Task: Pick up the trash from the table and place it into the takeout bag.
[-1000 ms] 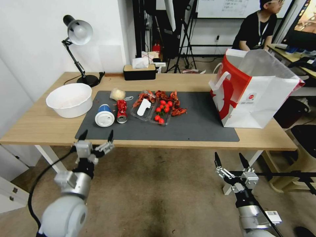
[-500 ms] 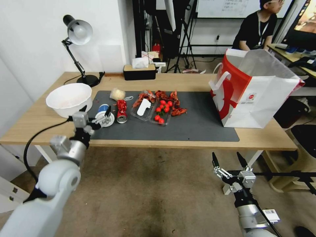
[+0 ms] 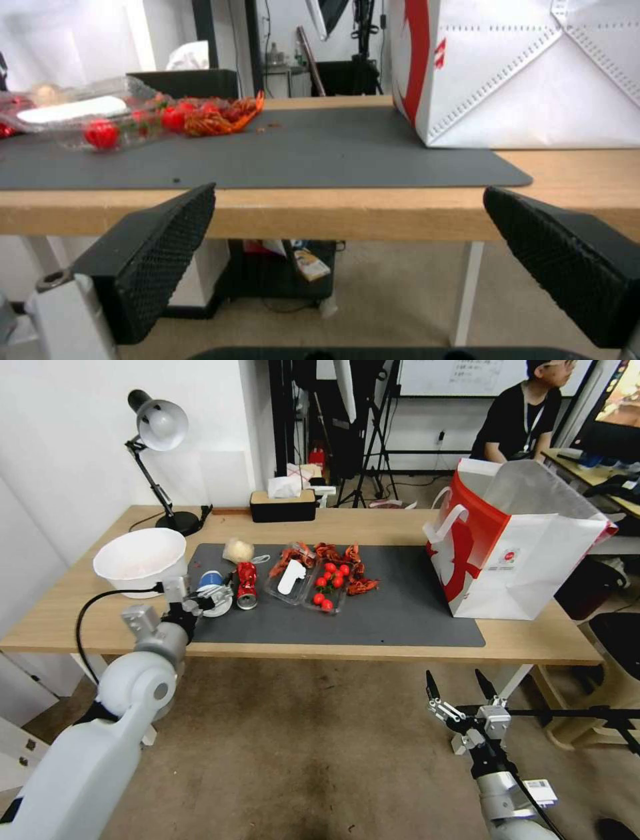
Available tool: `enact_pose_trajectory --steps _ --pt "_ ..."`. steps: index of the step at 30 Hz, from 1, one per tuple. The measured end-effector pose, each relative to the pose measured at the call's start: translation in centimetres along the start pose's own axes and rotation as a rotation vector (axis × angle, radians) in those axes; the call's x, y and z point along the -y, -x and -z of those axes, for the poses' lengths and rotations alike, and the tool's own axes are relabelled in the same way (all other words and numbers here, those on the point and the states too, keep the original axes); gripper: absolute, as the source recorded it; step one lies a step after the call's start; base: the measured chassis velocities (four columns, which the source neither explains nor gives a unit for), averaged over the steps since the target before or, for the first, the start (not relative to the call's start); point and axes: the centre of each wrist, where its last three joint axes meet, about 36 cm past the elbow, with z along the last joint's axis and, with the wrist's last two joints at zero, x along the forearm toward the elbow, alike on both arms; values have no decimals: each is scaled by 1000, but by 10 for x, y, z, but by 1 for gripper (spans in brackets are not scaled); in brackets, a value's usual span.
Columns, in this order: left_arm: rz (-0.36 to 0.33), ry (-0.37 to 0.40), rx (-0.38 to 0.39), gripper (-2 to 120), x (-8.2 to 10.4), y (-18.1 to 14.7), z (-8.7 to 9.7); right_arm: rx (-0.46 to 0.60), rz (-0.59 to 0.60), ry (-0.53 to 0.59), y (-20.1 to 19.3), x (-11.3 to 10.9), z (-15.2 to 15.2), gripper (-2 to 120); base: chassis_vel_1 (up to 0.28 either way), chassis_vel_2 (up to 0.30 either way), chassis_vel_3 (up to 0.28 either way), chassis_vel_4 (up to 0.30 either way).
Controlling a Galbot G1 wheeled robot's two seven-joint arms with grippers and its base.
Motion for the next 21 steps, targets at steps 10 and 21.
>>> enact_pose_trajectory --steps 10,21 --pt "146 64 -67 100 15 44 -6 -18 -10 -29 -3 5 -7 100 0 0 0 0" --pt "222 87 -155 100 19 54 -18 -22 -13 -47 -5 7 -11 100 0 0 0 0"
